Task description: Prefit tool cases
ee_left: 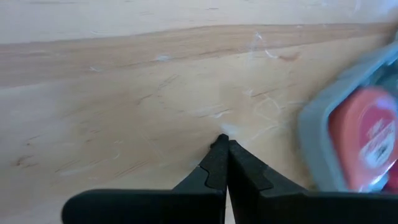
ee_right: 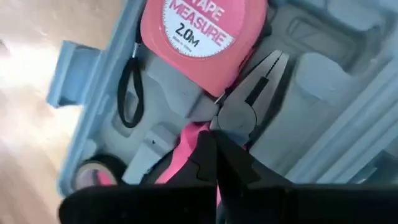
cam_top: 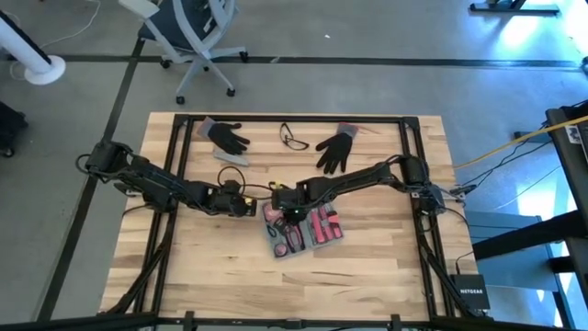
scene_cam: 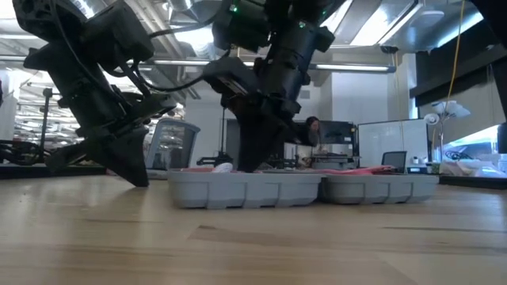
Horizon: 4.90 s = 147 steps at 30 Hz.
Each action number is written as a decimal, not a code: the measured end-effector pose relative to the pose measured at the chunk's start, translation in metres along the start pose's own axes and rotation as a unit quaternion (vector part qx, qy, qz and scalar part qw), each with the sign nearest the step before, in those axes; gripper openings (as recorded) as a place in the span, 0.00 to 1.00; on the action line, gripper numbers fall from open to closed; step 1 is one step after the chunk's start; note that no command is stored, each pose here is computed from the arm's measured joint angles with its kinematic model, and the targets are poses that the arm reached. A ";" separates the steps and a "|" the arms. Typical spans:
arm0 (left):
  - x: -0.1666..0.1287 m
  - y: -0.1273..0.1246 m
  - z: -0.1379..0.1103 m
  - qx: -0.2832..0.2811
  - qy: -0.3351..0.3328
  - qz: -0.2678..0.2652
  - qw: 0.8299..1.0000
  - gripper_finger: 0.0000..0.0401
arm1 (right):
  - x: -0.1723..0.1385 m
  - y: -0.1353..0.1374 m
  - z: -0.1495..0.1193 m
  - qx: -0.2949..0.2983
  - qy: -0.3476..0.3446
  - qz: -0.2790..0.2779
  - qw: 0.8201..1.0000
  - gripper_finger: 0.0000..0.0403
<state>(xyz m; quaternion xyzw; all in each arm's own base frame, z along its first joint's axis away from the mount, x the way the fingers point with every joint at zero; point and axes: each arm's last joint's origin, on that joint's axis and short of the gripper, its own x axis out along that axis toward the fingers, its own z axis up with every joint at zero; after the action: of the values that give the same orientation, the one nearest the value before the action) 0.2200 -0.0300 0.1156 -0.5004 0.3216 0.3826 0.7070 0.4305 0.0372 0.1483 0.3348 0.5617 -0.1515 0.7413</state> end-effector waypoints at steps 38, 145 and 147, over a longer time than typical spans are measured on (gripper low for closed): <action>0.002 0.002 0.022 -0.015 -0.017 0.007 1.000 0.00 | -0.076 -0.059 -0.062 0.082 -0.041 -0.059 0.994 0.00; 0.003 0.004 0.039 -0.042 -0.018 0.007 0.999 0.00 | -0.049 -0.059 -0.086 0.114 -0.086 -0.079 0.987 0.00; 0.003 0.004 0.039 -0.042 -0.017 0.007 0.999 0.00 | -0.033 -0.063 -0.088 0.104 -0.072 -0.084 0.988 0.00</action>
<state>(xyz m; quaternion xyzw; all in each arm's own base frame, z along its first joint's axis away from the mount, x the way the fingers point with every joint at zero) 0.2211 0.0083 0.1224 -0.5209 0.2964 0.4091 0.6881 0.3180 0.0447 0.1461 0.3496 0.5142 -0.2948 0.7256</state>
